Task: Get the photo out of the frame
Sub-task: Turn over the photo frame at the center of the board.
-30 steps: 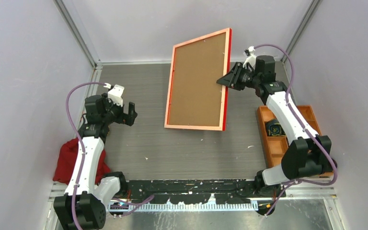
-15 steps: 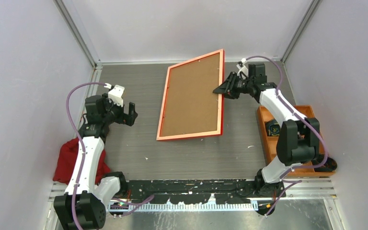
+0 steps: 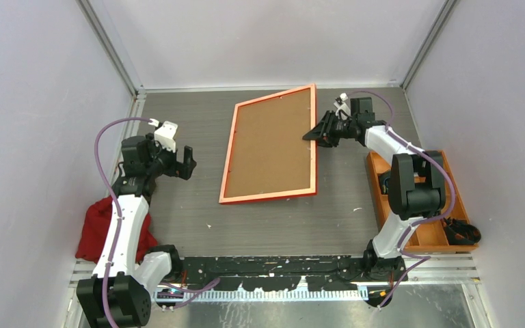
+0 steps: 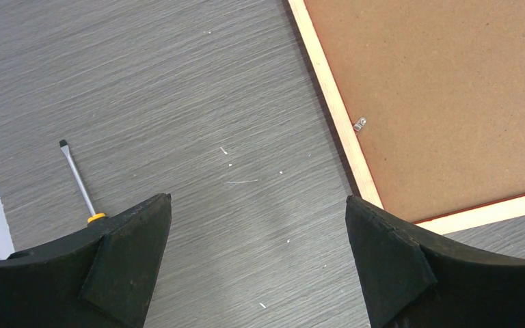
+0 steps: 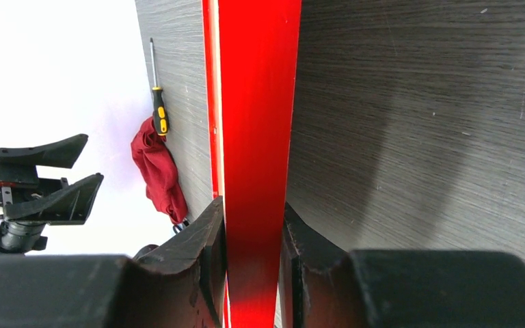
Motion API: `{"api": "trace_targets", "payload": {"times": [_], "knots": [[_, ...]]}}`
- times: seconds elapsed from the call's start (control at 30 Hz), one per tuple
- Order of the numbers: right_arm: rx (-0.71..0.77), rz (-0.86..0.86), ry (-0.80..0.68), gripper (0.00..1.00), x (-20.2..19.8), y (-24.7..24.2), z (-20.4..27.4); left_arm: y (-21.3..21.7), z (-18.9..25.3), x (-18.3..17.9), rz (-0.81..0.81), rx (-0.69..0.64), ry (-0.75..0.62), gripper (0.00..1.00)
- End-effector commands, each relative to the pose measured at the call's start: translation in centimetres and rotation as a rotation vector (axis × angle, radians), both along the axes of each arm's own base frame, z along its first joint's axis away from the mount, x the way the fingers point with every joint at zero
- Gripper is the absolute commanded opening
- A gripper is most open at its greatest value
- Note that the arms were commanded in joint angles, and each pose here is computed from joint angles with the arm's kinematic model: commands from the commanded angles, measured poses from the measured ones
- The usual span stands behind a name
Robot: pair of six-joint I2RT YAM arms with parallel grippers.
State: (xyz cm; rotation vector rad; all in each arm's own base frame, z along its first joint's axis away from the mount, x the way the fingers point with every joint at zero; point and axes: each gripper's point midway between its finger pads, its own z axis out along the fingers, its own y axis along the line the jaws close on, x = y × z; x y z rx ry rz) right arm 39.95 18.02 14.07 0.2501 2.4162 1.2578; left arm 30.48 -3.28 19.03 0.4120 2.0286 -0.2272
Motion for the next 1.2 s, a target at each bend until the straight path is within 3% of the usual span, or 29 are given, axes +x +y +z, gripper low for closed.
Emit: {"api": "trace_targets", "payload": {"times": [0.0,0.27,0.63,1.17], "knots": [[-0.003,0.002,-0.138,0.24,1.9,-0.5,0.8,-0.1,0.8,0.5,-0.009,-0.005,-0.051,0.99],[0.017,-0.037,-0.119,0.43,2.7,-1.4,-0.8,-0.2,0.8,0.5,-0.011,-0.007,-0.051,0.99],[-0.001,-0.087,-0.093,0.62,3.5,-3.0,-2.7,-0.2,0.8,0.5,-0.015,-0.008,-0.049,0.99],[-0.149,-0.166,-0.1,0.72,4.0,-5.6,-4.3,-0.3,0.5,0.5,-0.02,-0.011,-0.04,0.99]]}}
